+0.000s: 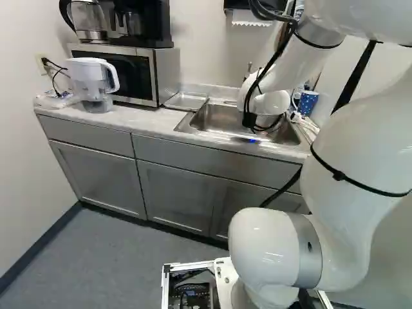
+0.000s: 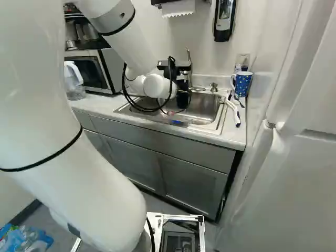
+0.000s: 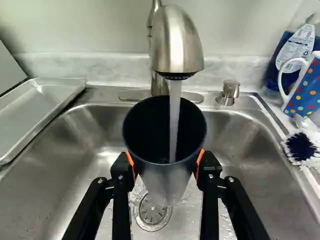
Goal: Rinse the cup and place it in the tray
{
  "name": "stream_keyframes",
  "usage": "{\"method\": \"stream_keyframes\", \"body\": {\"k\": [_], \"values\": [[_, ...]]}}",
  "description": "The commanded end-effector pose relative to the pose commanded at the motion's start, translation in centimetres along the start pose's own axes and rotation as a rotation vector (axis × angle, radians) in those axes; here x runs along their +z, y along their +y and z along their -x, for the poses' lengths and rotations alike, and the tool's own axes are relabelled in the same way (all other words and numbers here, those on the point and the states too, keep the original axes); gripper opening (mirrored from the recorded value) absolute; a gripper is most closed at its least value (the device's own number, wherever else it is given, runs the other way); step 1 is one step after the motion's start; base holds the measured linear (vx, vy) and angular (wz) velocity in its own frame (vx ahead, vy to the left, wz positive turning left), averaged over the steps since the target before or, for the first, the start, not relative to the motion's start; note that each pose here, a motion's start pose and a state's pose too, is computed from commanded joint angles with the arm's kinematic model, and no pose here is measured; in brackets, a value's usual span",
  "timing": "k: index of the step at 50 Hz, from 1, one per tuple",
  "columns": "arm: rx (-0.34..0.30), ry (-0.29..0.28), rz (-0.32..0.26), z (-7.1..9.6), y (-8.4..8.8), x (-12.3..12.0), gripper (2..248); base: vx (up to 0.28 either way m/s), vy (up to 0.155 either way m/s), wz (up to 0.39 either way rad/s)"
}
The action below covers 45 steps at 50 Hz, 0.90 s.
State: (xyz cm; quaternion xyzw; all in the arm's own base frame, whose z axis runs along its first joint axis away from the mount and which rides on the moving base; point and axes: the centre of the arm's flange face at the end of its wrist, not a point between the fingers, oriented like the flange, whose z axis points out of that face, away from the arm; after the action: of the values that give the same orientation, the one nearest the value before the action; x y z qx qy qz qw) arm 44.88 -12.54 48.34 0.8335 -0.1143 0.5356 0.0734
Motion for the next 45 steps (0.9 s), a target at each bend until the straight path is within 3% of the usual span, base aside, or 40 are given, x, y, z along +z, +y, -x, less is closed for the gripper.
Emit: {"method": "stream_keyframes", "body": {"k": [17,45], "values": [[0.012,0.0,0.027,-0.2,1.4,0.5,125,0.0,0.0,0.0],[0.012,0.0,0.027,-0.2,1.4,0.5,125,0.0,0.0,0.0]]}}
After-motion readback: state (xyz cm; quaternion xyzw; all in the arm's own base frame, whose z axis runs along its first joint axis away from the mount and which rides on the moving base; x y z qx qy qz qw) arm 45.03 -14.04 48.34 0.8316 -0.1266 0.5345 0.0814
